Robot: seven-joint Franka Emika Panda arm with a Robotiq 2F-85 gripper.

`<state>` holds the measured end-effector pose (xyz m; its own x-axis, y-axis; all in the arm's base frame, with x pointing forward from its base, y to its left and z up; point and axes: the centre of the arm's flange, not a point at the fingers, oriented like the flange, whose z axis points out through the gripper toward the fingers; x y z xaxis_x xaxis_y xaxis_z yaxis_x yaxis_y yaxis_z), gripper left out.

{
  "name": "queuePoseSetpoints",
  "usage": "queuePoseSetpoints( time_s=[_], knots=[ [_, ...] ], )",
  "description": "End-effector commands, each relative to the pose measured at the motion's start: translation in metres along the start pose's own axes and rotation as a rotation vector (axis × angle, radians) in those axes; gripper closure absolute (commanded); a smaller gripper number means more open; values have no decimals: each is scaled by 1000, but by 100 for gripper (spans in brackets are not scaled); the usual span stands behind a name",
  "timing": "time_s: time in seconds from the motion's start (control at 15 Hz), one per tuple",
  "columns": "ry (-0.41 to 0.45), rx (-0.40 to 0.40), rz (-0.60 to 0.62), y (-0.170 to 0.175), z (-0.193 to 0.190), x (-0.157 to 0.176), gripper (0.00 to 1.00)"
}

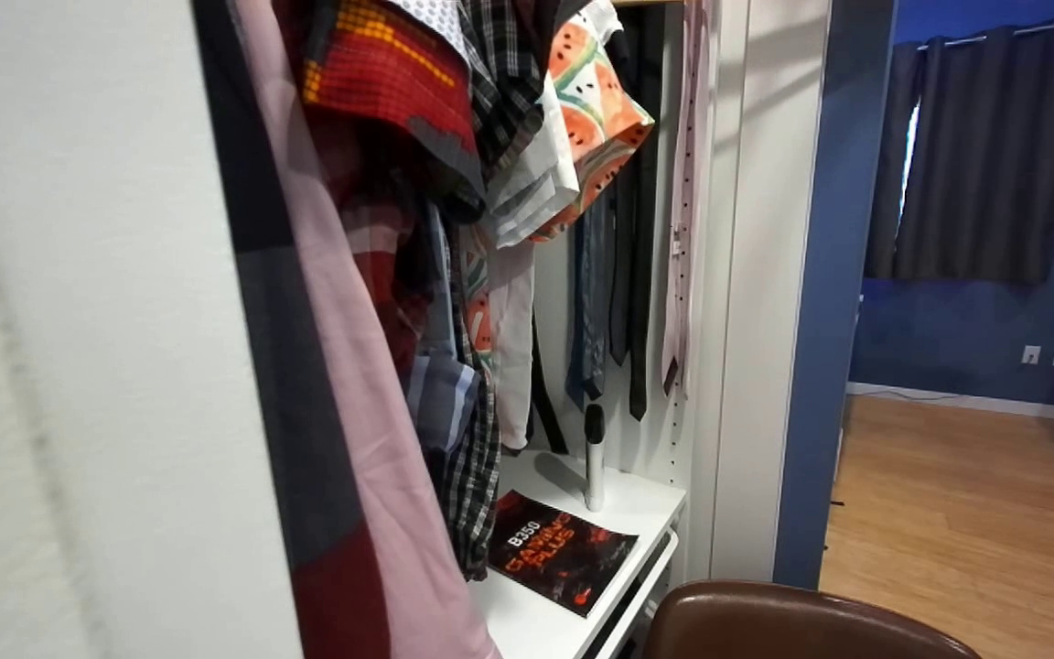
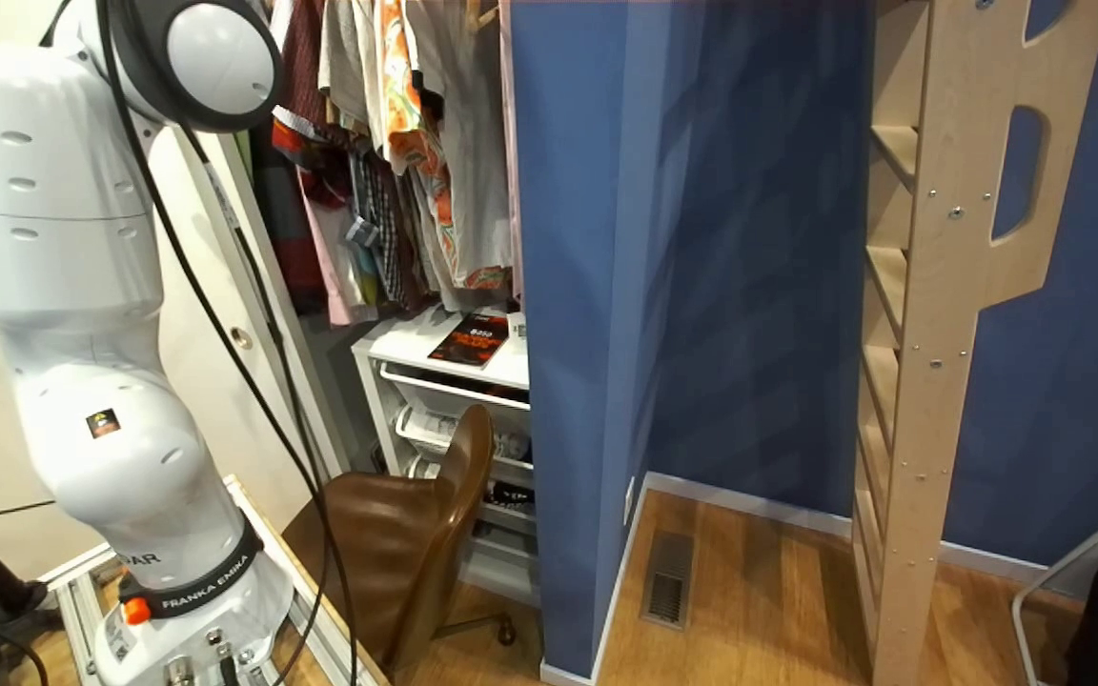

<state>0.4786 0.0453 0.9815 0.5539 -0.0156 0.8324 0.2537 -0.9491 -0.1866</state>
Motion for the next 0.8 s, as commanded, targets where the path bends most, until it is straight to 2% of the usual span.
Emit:
queuePoseSetpoints(
  time_s=[0.0,0.13,0.33,0.6,0.73],
  knots=[
    [-1,-38,-23,-7,4,-75,0],
    [-13,-65,-31,-8,3,-77,0],
    [-41,-63,-72,-8,-9,-77,0],
    [-107,-1,-89,-11,-28,-81,0],
    [-130,0,-122,-14,-39,-87,0]
  ],
)
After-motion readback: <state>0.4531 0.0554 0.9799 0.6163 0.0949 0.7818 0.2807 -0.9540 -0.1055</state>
